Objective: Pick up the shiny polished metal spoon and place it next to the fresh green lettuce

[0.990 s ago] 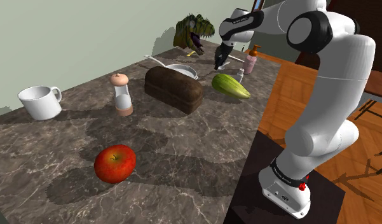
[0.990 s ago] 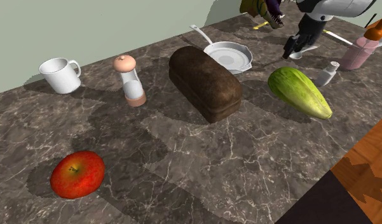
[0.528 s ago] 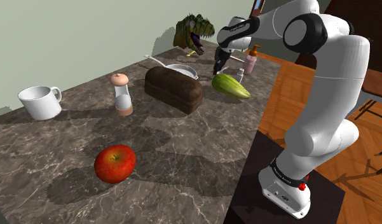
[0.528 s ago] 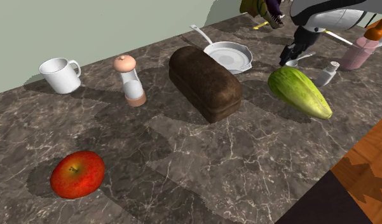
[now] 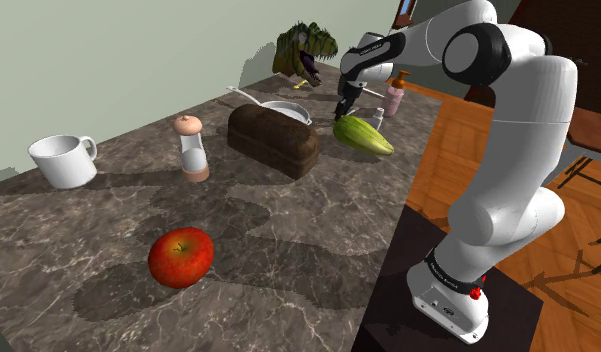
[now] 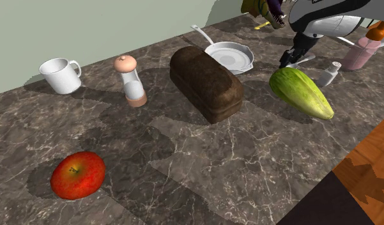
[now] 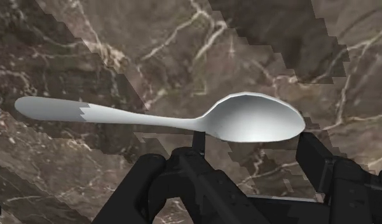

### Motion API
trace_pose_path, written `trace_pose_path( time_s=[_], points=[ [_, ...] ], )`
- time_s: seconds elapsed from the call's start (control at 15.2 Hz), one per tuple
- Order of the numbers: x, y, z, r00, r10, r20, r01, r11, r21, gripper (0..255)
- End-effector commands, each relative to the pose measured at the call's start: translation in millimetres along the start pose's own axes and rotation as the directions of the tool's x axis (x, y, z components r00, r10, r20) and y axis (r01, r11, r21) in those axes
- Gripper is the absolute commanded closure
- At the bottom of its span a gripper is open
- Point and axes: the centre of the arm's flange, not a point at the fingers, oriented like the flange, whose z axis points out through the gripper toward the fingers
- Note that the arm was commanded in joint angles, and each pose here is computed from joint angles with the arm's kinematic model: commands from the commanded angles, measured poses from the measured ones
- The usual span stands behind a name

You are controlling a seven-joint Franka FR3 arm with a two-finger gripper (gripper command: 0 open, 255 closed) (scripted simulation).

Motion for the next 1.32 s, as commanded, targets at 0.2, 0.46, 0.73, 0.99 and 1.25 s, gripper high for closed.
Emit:
trace_pose_path(
  time_s=[0.2,0.46,0.73,0.99,1.25],
  points=[
    [0.0,0.0,0.1,1.000,0.000,0.000,0.000,1.000,0.000,0],
    [0.0,0.0,0.1,1.000,0.000,0.000,0.000,1.000,0.000,0],
    [0.0,-0.1,-49.9,1.000,0.000,0.000,0.000,1.000,0.000,0],
    [0.0,-0.1,-49.9,1.000,0.000,0.000,0.000,1.000,0.000,0],
    [0.0,-0.1,-49.9,1.000,0.000,0.000,0.000,1.000,0.000,0]
  ],
)
